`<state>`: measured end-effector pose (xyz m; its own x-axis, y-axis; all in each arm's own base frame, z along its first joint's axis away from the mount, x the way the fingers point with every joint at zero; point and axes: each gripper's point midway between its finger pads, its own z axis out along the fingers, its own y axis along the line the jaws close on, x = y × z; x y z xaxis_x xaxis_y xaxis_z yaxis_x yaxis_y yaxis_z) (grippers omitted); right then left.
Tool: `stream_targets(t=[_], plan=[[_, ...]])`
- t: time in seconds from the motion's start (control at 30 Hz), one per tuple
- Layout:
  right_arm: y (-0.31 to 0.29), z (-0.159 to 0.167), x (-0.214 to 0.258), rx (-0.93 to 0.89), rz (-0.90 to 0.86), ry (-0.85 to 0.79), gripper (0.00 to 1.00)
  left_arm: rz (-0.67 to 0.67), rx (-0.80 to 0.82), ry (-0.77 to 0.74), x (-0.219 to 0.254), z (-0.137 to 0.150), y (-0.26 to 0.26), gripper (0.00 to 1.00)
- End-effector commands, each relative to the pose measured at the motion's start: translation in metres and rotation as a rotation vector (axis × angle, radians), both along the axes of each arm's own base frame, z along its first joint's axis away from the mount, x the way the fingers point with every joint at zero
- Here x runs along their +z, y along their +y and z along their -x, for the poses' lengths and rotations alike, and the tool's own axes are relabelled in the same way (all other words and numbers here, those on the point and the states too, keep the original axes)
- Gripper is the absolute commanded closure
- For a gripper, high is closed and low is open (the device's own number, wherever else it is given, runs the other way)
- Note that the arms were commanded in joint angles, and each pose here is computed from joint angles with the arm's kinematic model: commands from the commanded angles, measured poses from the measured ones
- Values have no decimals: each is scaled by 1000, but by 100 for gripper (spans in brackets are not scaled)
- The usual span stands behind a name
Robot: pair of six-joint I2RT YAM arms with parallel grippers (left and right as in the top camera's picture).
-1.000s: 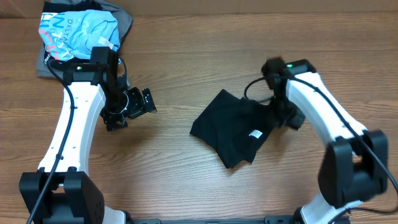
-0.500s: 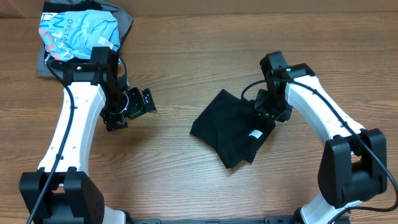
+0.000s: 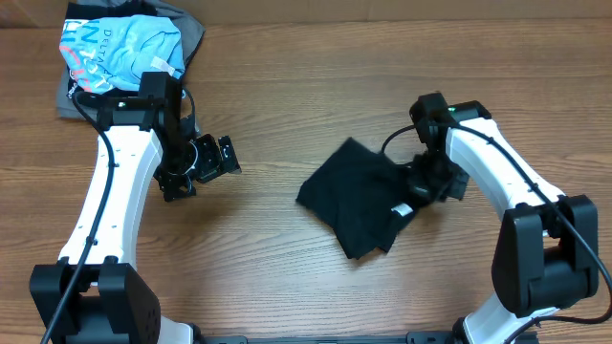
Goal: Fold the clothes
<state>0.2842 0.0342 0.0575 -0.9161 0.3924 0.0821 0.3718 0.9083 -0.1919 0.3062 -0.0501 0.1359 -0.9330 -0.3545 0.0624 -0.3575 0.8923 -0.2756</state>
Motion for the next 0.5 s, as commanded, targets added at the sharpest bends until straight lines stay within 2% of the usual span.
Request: stream_targets(t=[0.0, 0.07, 0.1, 0.13, 0.2, 0.27, 0.4, 0.47], plan=[[-15, 16, 3, -54, 66, 60, 95, -6, -29, -1, -4, 0, -2, 0], [-16, 24, 5, -55, 73, 93, 94, -6, -30, -1, -4, 0, -1, 0], [-17, 26, 5, -54, 75, 102, 89, -6, -30, 0, -4, 0, -1, 0], [-17, 28, 6, -54, 77, 113, 70, -6, -30, 0, -4, 0, -1, 0], [-18, 32, 8, -53, 83, 130, 21, -6, -30, 2, -4, 0, -1, 0], [-20, 38, 10, -66, 95, 152, 4, -6, -30, 4, -4, 1, -1, 0], [-47, 48, 37, -210, 279, 161, 1, -6, -30, 3, -4, 1, -1, 0], [-44, 41, 49, -220, 264, 125, 0, -6, -30, 3, -4, 1, -1, 0]])
